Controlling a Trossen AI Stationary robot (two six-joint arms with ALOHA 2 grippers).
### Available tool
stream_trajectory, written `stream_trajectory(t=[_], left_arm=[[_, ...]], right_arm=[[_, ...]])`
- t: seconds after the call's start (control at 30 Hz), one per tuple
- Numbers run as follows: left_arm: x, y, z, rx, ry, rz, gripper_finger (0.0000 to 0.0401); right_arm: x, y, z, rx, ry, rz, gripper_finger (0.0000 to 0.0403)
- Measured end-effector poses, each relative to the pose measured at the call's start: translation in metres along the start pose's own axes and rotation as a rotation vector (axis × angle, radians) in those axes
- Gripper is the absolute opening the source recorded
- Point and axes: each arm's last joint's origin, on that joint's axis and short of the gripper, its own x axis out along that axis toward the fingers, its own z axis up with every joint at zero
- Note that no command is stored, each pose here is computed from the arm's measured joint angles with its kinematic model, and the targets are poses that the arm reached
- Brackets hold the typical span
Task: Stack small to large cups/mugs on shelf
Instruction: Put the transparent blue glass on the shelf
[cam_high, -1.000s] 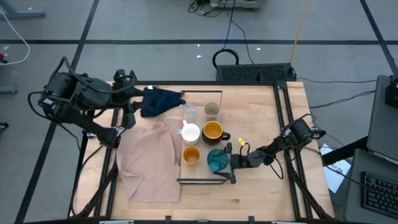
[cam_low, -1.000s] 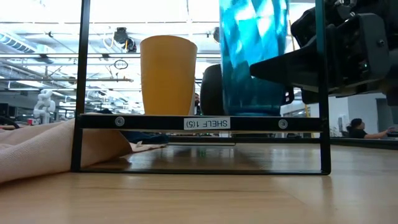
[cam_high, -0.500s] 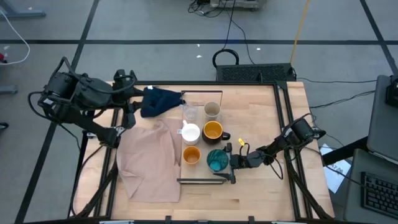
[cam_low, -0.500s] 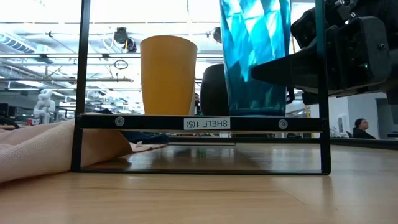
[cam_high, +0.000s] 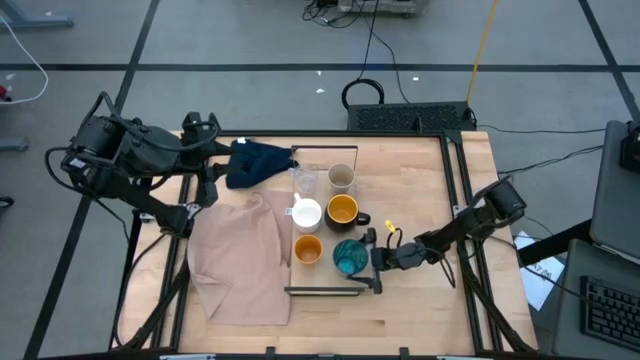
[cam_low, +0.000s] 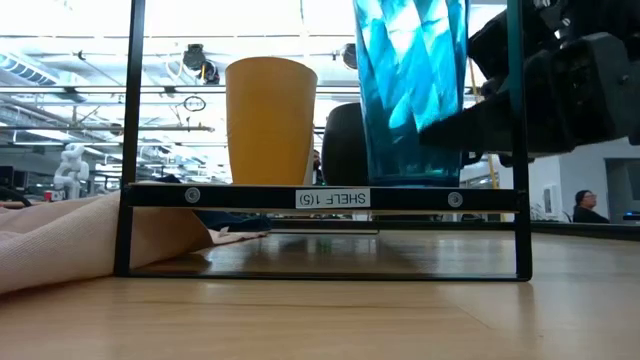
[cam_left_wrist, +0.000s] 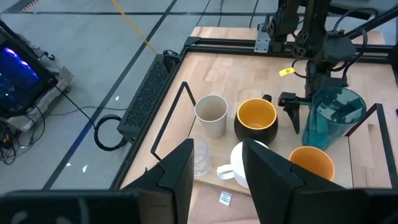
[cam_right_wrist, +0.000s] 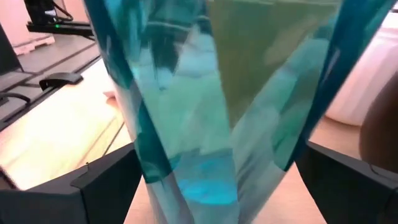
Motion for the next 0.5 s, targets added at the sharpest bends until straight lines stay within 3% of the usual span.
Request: stream_trajectory(t=[0.5], left_arm=[[0.000, 0.000, 0.000, 0.000, 0.000, 0.001, 0.0138]], right_arm=[[-0.018, -0.005, 0.013, -0.051, 0.081, -0.002, 0.0400]])
